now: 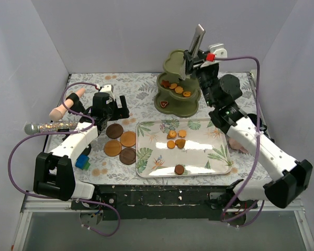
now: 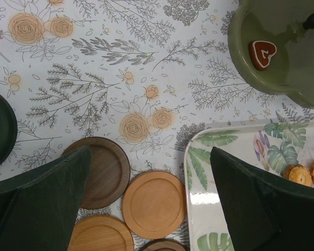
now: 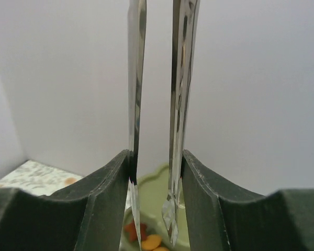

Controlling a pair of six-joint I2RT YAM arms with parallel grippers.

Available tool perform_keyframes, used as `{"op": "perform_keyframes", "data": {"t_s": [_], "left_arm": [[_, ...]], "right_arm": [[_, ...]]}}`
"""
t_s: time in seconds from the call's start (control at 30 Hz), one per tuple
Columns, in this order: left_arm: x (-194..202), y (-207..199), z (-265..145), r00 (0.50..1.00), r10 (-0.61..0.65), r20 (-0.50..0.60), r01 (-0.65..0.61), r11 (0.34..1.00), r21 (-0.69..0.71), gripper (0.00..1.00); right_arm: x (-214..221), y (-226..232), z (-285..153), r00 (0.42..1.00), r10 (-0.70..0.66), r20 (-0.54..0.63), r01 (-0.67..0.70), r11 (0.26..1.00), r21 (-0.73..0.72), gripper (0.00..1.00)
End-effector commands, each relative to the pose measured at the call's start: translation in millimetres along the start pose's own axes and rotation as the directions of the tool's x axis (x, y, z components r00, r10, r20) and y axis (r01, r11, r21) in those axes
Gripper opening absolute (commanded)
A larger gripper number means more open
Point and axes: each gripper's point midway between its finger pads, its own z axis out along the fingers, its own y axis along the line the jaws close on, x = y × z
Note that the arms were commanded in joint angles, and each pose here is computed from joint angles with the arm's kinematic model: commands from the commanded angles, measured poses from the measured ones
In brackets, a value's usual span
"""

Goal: Serve the afternoon tea
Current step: Pick up the desert from the tray.

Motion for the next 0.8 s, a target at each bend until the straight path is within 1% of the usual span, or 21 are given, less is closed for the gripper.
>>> {"op": "perform_keyframes", "data": {"t_s": [0.0,0.17,0.33,0.4,0.6,0.77], "left_arm": [[-24.9,-3.8,-15.1,0.997,0.004,0.079,-0.004,1.000,0.008,0.98],[-24.9,-4.4,-15.6,0.997,0.002,0.081,-0.003,1.000,0.012,0.98],[-23.2,-4.8,-15.4,0.997,0.001,0.077,-0.002,1.000,0.015,0.98],[-22.3,-4.8,-14.6,0.997,-0.001,0.074,-0.001,1.000,0.016,0.98],[-18.9,-3.8,-11.4,0.998,0.000,0.062,-0.001,1.000,0.012,0.98],[-16.9,-4.4,-8.2,0.999,-0.001,0.051,0.000,1.000,0.015,0.98]], "right_arm": [[-1.4,15.4,-40.8,0.999,0.025,-0.024,-0.024,0.999,0.026,0.49],[53.4,32.9,-88.9,0.982,0.048,-0.180,-0.047,0.999,0.010,0.51],[107.9,40.8,-124.4,0.944,0.069,-0.323,-0.081,0.996,-0.025,0.53],[129.3,46.5,-139.5,0.924,0.097,-0.370,-0.120,0.992,-0.041,0.55],[177.0,53.7,-173.3,0.881,0.132,-0.455,-0.176,0.983,-0.056,0.58],[197.6,51.8,-185.6,0.878,0.112,-0.465,-0.158,0.986,-0.061,0.61]]}}
